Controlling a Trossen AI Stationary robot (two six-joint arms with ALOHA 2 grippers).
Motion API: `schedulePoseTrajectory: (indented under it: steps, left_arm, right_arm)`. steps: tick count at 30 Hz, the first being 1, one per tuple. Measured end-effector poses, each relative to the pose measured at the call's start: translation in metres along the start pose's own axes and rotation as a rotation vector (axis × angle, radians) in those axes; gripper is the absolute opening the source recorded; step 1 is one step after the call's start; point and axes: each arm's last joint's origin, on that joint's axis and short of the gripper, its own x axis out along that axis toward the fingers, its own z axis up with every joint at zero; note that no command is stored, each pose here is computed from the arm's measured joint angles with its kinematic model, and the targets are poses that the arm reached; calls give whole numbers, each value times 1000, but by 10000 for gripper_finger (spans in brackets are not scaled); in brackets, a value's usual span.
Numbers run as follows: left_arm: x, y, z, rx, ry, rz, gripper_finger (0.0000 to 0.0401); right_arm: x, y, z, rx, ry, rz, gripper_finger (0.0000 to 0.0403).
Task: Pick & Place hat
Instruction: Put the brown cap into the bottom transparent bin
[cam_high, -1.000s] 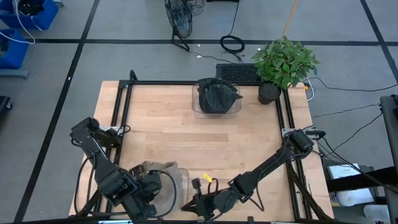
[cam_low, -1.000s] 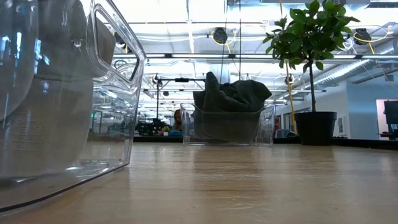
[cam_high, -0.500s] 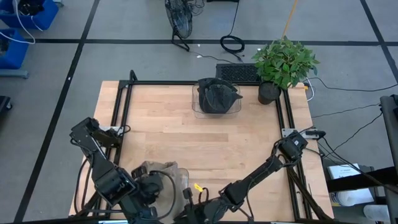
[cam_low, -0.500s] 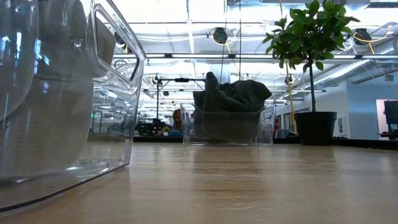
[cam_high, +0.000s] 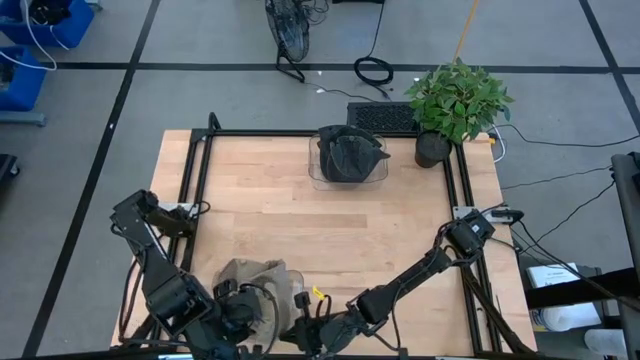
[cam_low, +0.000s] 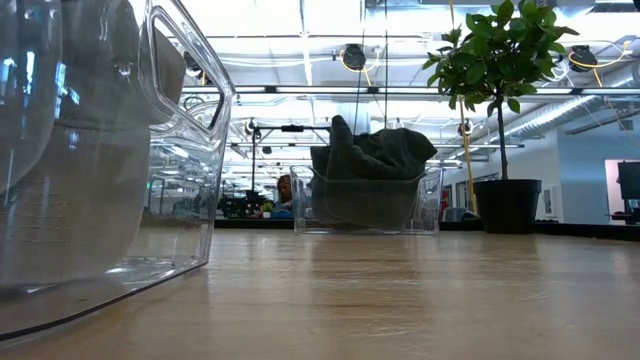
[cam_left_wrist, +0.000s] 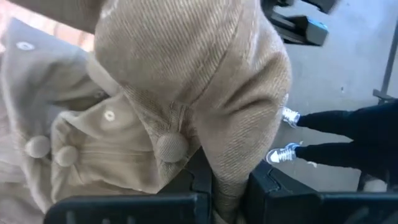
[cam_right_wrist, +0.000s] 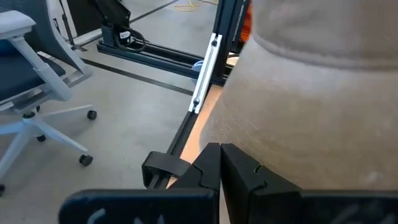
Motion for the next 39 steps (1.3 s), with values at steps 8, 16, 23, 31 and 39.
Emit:
schedulePoseTrajectory:
  steps: [8, 16, 23, 31, 39]
  left_arm:
    - [18, -5, -2, 6, 58, 15, 41]
    - [27, -11, 0, 40, 46, -20, 41]
    - [30, -10, 0, 22, 44, -11, 41]
    - [52, -3, -8, -23, 56, 23, 41]
    - [62, 0, -6, 12, 56, 15, 41]
  right_arm:
    - [5, -15, -5, 59, 52, -2, 0]
    - [5, -14, -7, 59, 70, -3, 0]
    - [5, -14, -11, 122, 104, -8, 0]
    - [5, -14, -12, 119, 118, -10, 0]
    - [5, -14, -12, 119, 117, -10, 0]
